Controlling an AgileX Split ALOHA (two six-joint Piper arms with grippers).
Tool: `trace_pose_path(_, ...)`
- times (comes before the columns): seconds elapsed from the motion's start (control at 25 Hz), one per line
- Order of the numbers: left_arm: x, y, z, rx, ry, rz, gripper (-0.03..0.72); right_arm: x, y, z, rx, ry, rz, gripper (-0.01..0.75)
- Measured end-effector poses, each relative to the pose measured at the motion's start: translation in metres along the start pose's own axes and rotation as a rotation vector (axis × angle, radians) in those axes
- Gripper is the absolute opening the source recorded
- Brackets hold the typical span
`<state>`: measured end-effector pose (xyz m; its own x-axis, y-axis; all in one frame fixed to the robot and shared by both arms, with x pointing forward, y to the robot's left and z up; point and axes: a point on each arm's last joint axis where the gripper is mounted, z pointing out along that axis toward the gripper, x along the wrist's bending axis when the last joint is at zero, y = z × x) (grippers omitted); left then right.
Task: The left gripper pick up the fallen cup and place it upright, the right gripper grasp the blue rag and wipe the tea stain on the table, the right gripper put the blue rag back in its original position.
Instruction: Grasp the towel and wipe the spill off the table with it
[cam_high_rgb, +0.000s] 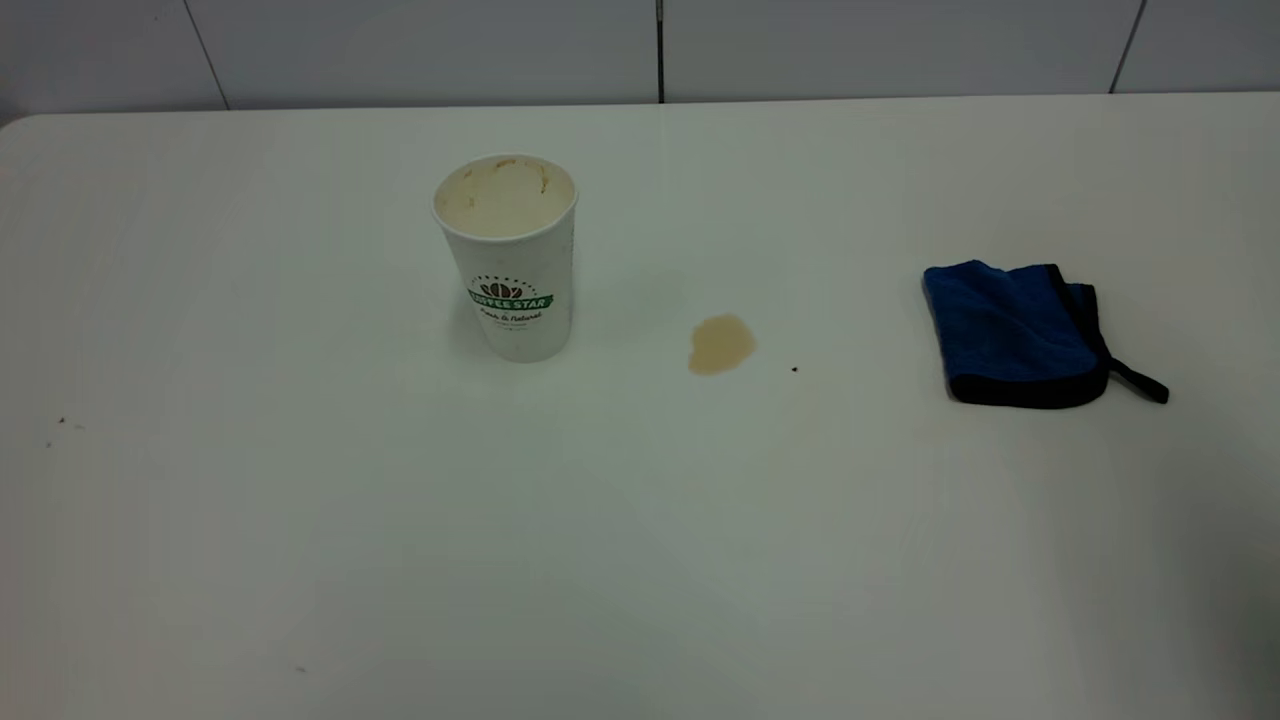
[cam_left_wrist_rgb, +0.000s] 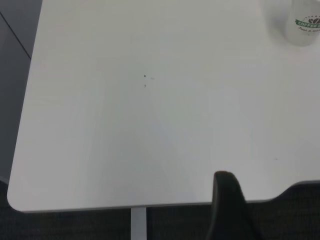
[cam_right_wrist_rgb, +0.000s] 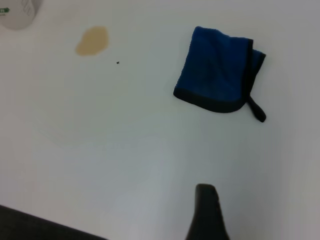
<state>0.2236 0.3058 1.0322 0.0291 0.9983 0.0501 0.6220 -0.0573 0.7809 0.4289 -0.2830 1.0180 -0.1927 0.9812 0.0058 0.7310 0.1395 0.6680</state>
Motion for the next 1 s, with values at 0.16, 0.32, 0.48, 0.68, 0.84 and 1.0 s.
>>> trace_pose_path(0.16, 0.000, 0.000, 0.000, 0.000, 0.000, 0.000, 0.466, -0.009, 0.024, 0.064, 0.119, 0.034, -0.027, 0.595)
trace_pose_path(0.32, 0.000, 0.000, 0.000, 0.001, 0.000, 0.000, 0.466, -0.019, 0.036, 0.135, 0.238, 0.059, -0.080, 0.590)
trace_pose_path(0.48, 0.000, 0.000, 0.000, 0.001, 0.000, 0.000, 0.466, -0.028, 0.036, 0.201, 0.311, 0.067, -0.110, 0.590)
trace_pose_path(0.68, 0.000, 0.000, 0.000, 0.001, 0.000, 0.000, 0.466, -0.036, 0.034, 0.267, 0.349, 0.070, -0.115, 0.590)
trace_pose_path(0.84, 0.000, 0.000, 0.000, 0.001, 0.000, 0.000, 0.466, -0.041, 0.039, 0.298, 0.316, 0.050, -0.145, 0.590)
trace_pose_path(1.0, 0.000, 0.000, 0.000, 0.001, 0.000, 0.000, 0.466, -0.045, 0.037, 0.320, 0.302, 0.037, -0.152, 0.590)
